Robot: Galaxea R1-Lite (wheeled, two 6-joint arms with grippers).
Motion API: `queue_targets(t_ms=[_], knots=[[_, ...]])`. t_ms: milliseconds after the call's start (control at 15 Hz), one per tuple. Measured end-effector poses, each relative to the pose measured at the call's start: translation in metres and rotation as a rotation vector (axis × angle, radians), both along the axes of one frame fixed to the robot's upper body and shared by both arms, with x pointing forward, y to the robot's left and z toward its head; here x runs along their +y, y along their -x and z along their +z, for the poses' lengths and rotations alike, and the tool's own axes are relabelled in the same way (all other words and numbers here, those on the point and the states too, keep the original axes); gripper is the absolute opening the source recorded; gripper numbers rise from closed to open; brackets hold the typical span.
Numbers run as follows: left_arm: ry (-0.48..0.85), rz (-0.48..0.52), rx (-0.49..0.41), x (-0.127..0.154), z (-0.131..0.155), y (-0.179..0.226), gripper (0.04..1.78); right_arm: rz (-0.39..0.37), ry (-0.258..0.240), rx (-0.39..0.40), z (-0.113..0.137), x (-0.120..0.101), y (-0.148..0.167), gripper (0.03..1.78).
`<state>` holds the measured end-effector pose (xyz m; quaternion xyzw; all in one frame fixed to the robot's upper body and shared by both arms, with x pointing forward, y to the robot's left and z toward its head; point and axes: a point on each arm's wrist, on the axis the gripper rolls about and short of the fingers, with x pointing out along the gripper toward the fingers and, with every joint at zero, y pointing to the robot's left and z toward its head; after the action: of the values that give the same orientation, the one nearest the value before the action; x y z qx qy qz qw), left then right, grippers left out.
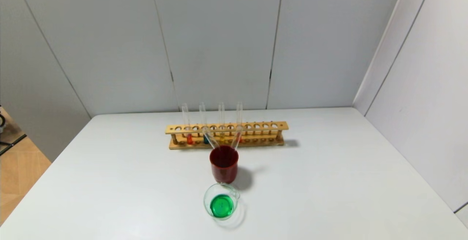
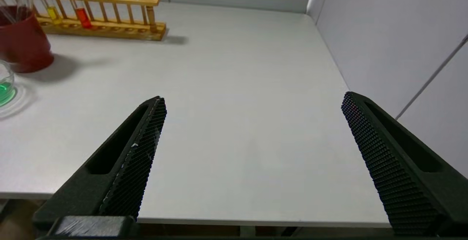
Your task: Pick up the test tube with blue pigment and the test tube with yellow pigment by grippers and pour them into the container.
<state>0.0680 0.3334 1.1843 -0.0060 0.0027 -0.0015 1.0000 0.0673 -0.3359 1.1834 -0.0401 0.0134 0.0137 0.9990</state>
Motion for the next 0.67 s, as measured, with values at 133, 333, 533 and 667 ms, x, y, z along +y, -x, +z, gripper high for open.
queue_targets(t_ms=[133, 333, 533, 667], knots=[[0.0, 0.0, 0.0, 0.0, 0.0, 0.0, 1.75, 0.004, -0.002, -0.002, -0.0002, 0.0001, -0.0001, 1.75], [0.0, 0.001, 0.0, 0.0, 0.0, 0.0, 1.75, 0.002, -0.007, -0.003, -0.0007, 0.0001, -0.0003, 1.75], [-0.001, 0.001, 0.0, 0.0, 0.0, 0.0, 1.75, -0.005, -0.013, -0.003, -0.0007, -0.0001, -0.0003, 1.75], [-0.001, 0.0, 0.0, 0.0, 0.0, 0.0, 1.75, -0.008, -0.013, -0.002, -0.0009, -0.0002, -0.0003, 1.75]])
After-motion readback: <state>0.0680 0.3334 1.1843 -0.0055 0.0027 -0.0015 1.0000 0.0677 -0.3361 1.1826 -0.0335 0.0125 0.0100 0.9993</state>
